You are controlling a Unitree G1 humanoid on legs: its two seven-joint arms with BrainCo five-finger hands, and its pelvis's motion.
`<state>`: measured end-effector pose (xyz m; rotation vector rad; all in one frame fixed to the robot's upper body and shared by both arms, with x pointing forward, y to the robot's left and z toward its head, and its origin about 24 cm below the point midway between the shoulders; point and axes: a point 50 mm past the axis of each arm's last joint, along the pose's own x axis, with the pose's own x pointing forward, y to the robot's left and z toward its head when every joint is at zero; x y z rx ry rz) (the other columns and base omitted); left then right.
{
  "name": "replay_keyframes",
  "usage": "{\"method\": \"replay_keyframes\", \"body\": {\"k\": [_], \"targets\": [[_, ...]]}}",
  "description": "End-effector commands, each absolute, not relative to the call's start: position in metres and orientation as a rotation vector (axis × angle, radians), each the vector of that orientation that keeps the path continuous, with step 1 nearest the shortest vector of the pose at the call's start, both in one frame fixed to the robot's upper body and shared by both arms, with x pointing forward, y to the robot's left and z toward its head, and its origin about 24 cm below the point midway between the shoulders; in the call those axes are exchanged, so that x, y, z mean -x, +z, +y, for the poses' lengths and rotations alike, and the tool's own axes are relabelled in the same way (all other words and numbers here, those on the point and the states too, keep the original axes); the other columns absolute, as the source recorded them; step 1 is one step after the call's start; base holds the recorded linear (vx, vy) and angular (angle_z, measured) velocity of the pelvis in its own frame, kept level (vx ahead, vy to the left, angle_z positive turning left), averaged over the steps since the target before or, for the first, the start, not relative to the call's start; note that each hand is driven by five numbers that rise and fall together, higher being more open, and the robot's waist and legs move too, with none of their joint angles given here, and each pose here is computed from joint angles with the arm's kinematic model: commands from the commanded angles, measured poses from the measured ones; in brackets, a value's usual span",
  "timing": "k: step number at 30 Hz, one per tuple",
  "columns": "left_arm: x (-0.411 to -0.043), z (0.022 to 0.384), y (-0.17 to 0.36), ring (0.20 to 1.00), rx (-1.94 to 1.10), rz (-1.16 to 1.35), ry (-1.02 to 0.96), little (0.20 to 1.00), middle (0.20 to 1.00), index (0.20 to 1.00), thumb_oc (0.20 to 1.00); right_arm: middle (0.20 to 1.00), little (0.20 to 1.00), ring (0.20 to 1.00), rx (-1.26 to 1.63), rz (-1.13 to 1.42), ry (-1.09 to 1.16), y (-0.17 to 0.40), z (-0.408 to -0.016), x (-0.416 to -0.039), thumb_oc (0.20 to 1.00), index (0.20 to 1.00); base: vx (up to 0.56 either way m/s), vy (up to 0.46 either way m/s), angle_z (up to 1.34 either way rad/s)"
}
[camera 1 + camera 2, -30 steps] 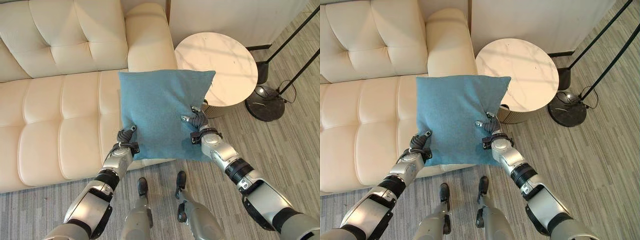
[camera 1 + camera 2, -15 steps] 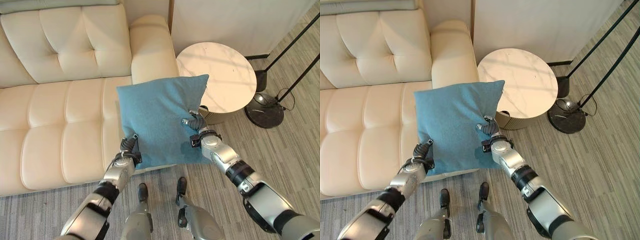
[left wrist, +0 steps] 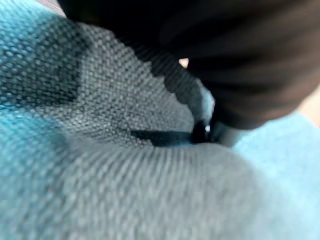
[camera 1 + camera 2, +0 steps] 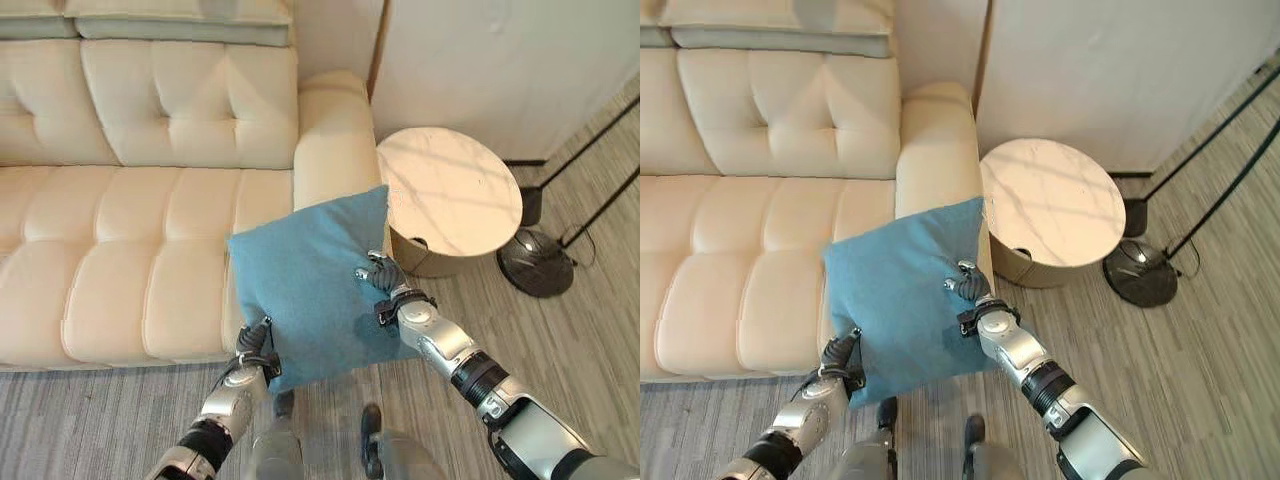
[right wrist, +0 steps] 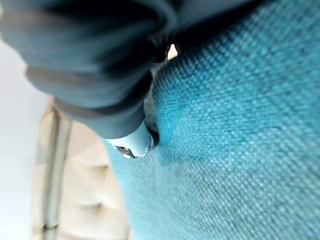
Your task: Pick up all the scattered cushions and arrange them neatly on the sofa.
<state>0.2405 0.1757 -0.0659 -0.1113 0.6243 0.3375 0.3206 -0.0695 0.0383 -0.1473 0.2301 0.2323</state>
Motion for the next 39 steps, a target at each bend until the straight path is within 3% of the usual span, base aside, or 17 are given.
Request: {"method": "replay_keyframes", "body": {"k": [1, 12, 17, 31, 39], "targets": [[-0.286, 0.099, -0.006, 0.200, 0.264, 0.367, 0.057, 0.200, 0.200, 0.200, 0.200, 0.200, 0.200, 0.200, -0.056, 0.131, 0.538, 0.065, 0.011, -0.291, 0.200, 0.200, -0.29, -0.391, -0.10], [-0.282, 0.100, -0.005, 0.200, 0.238, 0.361, 0.044, 0.200, 0.200, 0.200, 0.200, 0.200, 0.200, 0.200, -0.055, 0.141, 0.478, 0.055, -0.012, -0.287, 0.200, 0.200, -0.30, -0.275, 0.56], [-0.265, 0.120, 0.008, 0.200, 0.219, 0.267, 0.050, 0.200, 0.200, 0.200, 0.200, 0.200, 0.200, 0.200, -0.058, 0.042, 0.494, 0.072, -0.024, -0.279, 0.200, 0.200, -0.13, -0.060, 0.56], [-0.251, 0.134, 0.019, 0.200, 0.152, 0.194, 0.087, 0.200, 0.200, 0.200, 0.200, 0.200, 0.200, 0.200, -0.034, -0.121, 0.492, 0.100, -0.030, -0.271, 0.200, 0.200, -0.06, 0.158, 0.47], [-0.245, 0.155, 0.052, 0.200, 0.127, 0.035, 0.119, 0.200, 0.200, 0.200, 0.200, 0.200, 0.200, 0.200, -0.072, -0.273, 0.540, 0.133, -0.040, -0.260, 0.200, 0.200, 0.02, 0.161, -0.05]]}}
